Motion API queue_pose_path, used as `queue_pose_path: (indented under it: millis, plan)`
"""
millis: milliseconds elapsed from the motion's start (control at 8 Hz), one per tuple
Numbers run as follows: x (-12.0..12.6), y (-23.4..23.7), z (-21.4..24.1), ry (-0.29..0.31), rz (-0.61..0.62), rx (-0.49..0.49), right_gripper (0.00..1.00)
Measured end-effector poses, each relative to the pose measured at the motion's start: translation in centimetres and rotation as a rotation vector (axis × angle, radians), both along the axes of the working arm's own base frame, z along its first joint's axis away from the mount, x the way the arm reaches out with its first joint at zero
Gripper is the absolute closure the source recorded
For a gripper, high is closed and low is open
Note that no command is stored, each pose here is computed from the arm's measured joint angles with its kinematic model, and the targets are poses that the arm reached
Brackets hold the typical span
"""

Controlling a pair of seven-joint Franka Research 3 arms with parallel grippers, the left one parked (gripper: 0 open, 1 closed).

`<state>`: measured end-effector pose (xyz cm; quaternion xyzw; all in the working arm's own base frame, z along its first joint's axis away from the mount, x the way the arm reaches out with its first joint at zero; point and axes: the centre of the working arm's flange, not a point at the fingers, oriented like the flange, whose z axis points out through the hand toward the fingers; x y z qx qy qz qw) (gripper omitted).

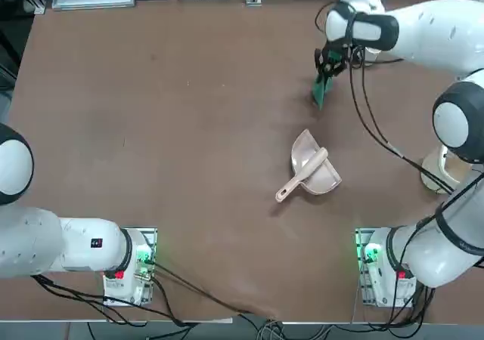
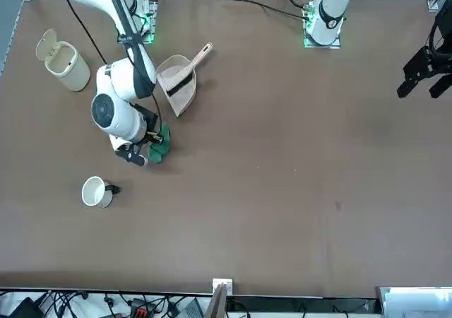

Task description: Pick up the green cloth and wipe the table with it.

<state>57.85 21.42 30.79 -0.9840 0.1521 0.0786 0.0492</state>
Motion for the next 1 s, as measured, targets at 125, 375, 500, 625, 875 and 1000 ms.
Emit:
queue_pose_path:
  millis: [125, 375, 500, 625, 875, 1000]
  plan:
    - [0.4, 0.7, 1.4, -0.019, 0.013, 0.006, 0.93]
    - [-0.2, 4.1, 2.7, -0.057, 0.097, -0.016, 0.93]
    - [-0.8, 6.1, 3.0, -0.069, 0.134, -0.023, 0.93]
    - [-1.4, 7.5, 2.9, -0.070, 0.161, -0.027, 0.93]
    - [-2.2, 9.5, 0.6, -0.064, 0.194, -0.037, 0.93]
    - [-2.5, 10.4, -1.2, -0.061, 0.199, -0.045, 0.93]
